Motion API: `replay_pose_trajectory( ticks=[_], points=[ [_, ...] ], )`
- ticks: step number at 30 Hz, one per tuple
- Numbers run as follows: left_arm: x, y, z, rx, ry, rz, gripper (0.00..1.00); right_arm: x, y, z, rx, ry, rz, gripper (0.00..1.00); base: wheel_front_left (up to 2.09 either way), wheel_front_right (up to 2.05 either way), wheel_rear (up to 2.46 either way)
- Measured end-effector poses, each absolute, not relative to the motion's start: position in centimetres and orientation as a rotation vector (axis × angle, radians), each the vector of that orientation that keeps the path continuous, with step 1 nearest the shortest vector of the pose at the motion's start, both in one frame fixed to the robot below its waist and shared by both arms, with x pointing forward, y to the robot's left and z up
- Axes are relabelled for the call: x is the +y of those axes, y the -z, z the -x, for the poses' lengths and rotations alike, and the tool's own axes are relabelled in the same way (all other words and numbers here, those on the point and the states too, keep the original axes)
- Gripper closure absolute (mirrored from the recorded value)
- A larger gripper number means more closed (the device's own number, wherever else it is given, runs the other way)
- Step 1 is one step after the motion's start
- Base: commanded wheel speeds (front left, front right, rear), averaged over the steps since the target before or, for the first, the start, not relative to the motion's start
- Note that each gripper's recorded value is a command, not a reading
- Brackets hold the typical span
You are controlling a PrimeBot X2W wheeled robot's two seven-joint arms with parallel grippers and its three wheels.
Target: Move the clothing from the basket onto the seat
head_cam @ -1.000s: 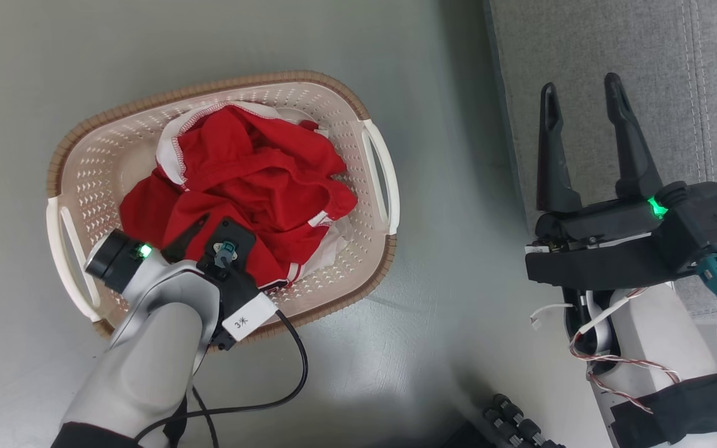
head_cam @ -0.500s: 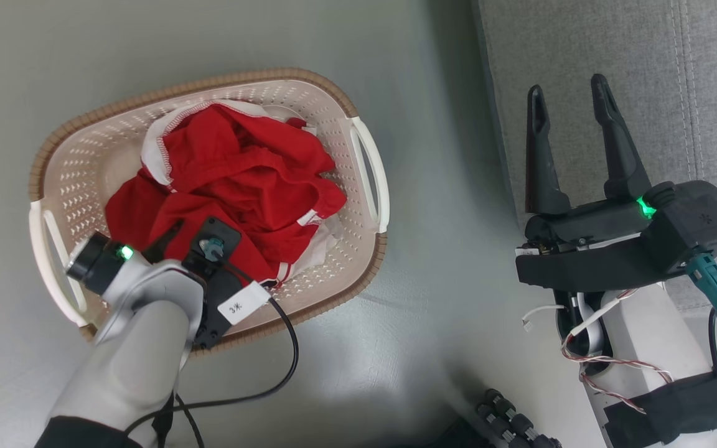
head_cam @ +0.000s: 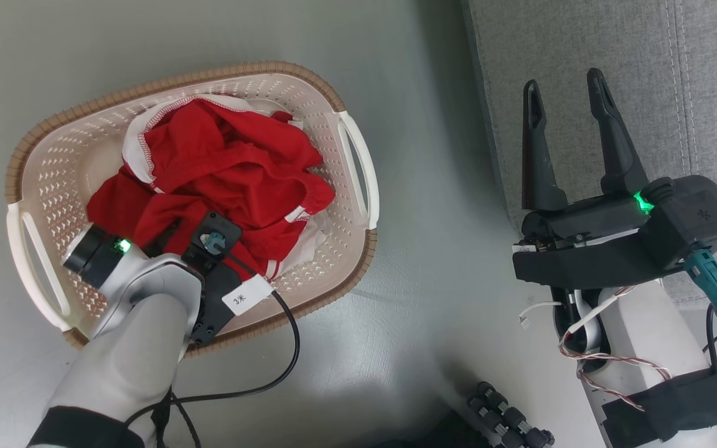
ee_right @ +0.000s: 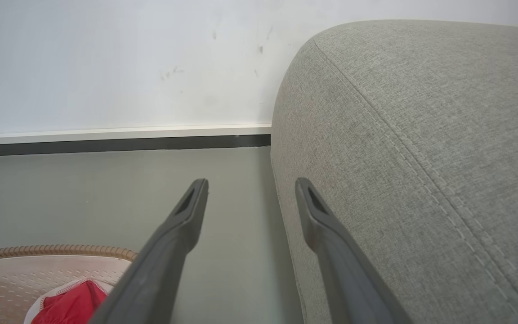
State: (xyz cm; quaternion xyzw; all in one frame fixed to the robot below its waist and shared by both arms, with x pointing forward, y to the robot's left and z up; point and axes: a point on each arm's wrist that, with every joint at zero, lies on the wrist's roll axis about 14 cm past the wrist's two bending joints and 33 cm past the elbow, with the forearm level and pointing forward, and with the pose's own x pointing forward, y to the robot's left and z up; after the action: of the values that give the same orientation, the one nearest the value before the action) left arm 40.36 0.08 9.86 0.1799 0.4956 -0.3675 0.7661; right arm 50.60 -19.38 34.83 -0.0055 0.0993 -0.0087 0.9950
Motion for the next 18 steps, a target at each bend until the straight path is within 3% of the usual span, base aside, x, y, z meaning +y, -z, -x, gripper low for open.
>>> replay_pose_trajectory(
  ticks=[1, 5, 18],
  points=[
    [0.1, -9.8, -40.4, 1.079, 0.800, -0.397, 0.55, -19.4, -34.8, -50.6, 0.200, 0.018, 0.011, 0.00, 0.00, 0.00, 0.00],
    [0.2, -9.6, -40.1, 1.078, 0.826, -0.440, 1.00, -19.4, -34.7, -50.6, 0.203, 0.018, 0.011, 0.00, 0.00, 0.00, 0.00],
    [-0.9, -11.9, -41.3, 1.012, 0.827, -0.425, 1.00, -19.4, -35.4, -50.7, 0.192, 0.026, -0.001, 0.00, 0.00, 0.00, 0.00]
  ],
)
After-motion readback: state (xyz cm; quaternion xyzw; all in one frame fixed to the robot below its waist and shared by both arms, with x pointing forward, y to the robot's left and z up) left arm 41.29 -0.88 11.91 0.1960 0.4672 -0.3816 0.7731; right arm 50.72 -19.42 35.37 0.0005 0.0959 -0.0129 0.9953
